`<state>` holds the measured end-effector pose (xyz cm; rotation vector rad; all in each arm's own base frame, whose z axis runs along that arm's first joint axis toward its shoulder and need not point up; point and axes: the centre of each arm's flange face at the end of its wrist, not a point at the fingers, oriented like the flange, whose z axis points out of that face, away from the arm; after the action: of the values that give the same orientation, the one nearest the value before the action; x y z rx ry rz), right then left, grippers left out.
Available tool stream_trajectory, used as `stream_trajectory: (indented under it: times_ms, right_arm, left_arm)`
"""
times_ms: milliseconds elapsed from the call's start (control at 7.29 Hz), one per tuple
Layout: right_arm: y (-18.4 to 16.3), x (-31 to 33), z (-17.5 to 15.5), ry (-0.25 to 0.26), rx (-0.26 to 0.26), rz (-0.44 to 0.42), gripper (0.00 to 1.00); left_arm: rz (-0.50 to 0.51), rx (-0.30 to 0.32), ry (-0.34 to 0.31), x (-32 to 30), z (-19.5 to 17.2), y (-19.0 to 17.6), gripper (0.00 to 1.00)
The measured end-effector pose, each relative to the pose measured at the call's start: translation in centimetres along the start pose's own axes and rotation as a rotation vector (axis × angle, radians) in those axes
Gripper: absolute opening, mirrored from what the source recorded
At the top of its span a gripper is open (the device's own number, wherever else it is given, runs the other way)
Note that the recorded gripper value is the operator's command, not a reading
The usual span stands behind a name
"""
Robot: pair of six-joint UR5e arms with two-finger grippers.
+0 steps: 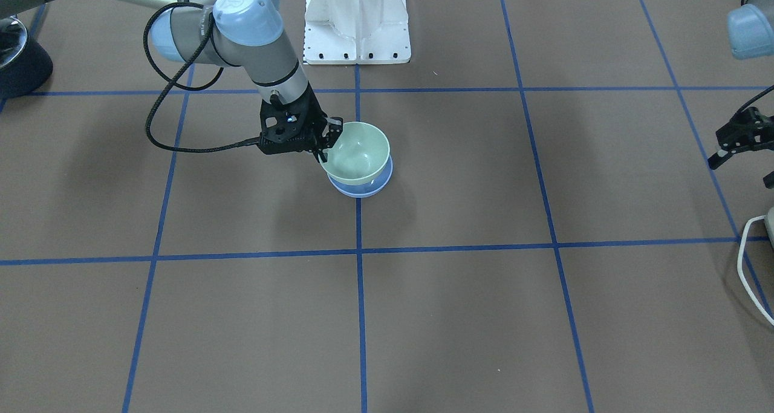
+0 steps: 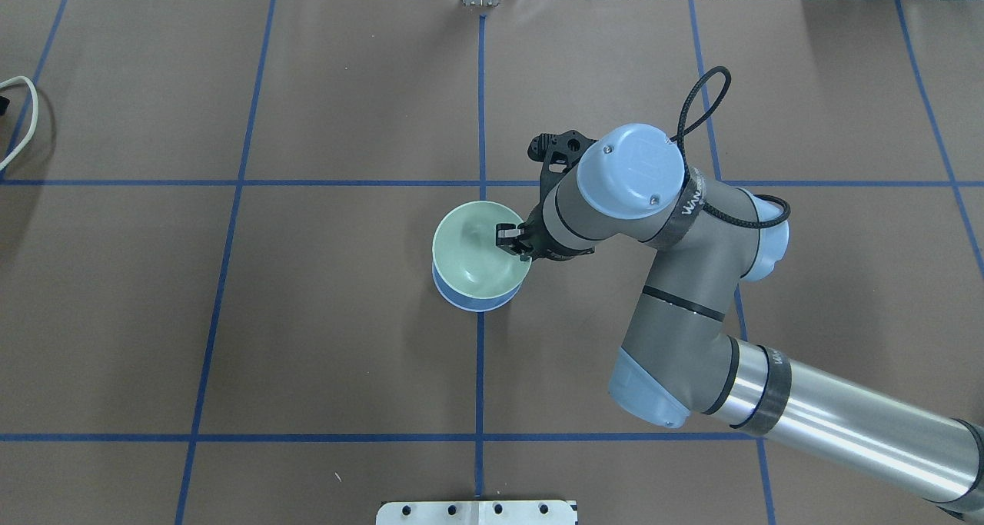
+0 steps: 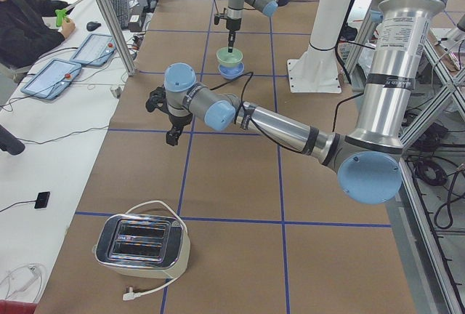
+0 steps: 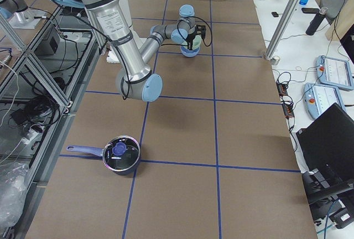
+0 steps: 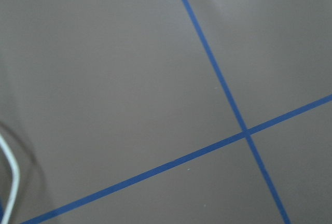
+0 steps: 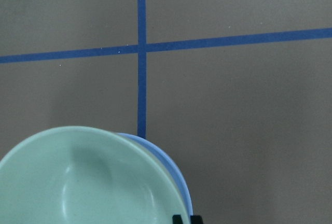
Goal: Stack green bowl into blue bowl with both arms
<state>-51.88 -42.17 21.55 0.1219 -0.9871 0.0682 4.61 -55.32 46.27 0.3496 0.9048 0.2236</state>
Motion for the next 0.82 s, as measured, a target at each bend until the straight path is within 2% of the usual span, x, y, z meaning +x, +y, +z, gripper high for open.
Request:
stream_trajectory:
  times_ms: [274, 823]
  right_arm:
    - [0.9, -0.3, 0.9, 0.009, -0.004, -0.009, 0.0]
    - [1.1, -0.1, 1.6, 0.018, -0.009, -0.017, 0.0]
  left_arm:
    - [-0.03, 0.011, -0.001, -1.7, -1.2, 0.7, 0.98]
    - [-0.047, 0.004, -0.004, -2.5, -1.1, 1.8, 0.98]
